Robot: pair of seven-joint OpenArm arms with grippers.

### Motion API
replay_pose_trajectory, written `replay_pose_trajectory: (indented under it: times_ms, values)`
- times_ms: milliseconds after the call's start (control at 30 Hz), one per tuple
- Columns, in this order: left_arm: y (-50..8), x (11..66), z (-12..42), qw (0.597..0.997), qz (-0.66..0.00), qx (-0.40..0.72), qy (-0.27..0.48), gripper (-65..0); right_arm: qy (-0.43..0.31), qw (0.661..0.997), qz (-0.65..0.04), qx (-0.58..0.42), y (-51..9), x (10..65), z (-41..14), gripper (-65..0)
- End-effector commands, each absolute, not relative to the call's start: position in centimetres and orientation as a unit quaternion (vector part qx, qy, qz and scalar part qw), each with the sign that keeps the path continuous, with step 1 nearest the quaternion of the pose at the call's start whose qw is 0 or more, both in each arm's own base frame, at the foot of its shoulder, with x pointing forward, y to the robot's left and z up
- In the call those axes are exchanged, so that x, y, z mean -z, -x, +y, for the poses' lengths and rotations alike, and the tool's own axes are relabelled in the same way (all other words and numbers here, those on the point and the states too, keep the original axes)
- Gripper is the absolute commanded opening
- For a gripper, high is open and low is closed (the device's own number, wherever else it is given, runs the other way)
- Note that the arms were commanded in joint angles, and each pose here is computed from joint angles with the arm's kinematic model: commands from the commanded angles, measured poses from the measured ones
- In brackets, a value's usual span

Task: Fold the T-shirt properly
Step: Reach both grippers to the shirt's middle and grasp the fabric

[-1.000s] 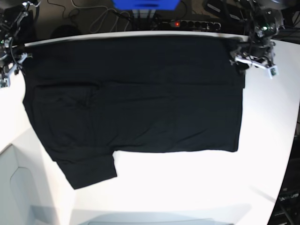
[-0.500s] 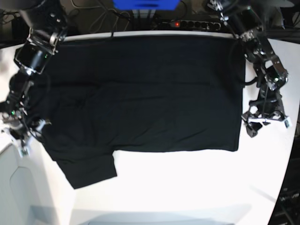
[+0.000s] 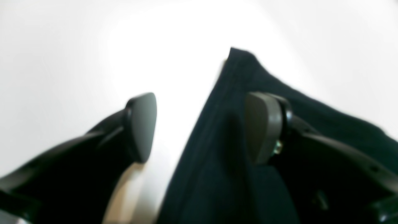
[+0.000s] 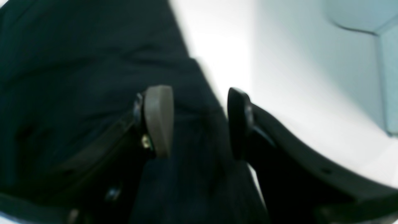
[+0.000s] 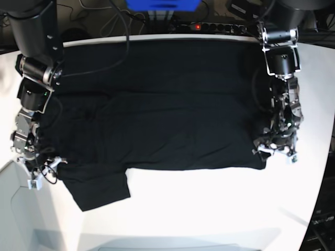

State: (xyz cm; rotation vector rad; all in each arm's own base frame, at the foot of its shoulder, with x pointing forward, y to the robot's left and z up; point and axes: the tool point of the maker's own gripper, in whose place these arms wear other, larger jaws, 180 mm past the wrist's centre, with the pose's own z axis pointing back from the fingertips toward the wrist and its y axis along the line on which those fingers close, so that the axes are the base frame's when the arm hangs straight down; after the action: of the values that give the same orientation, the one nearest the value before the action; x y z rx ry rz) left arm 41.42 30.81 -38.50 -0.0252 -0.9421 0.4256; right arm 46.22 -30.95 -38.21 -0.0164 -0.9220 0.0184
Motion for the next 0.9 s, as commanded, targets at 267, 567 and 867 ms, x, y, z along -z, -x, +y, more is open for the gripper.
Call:
replay_pose_trajectory:
  times_ms: [267, 567, 867]
  values:
    - [-45.6, 37.6, 30.9, 0.858, -0.484, -0.173, -0.009, -22.5, 0.005, 0.885, -0.466, 0.024, -46.9, 38.3, -32.2, -33.0]
    - [-46.6, 39.8, 28.9, 0.870, -0.473, -0.138, -0.019, -22.5, -0.018, 0.902, -0.431, 0.032, -45.3, 41.5, -30.7, -33.4]
    - [-46.4, 40.5, 28.1, 0.876, -0.467, -0.120, -0.020, -30.4, -0.009, 0.913, -0.406, -0.029, -44.9, 42.7, -28.8, -43.6]
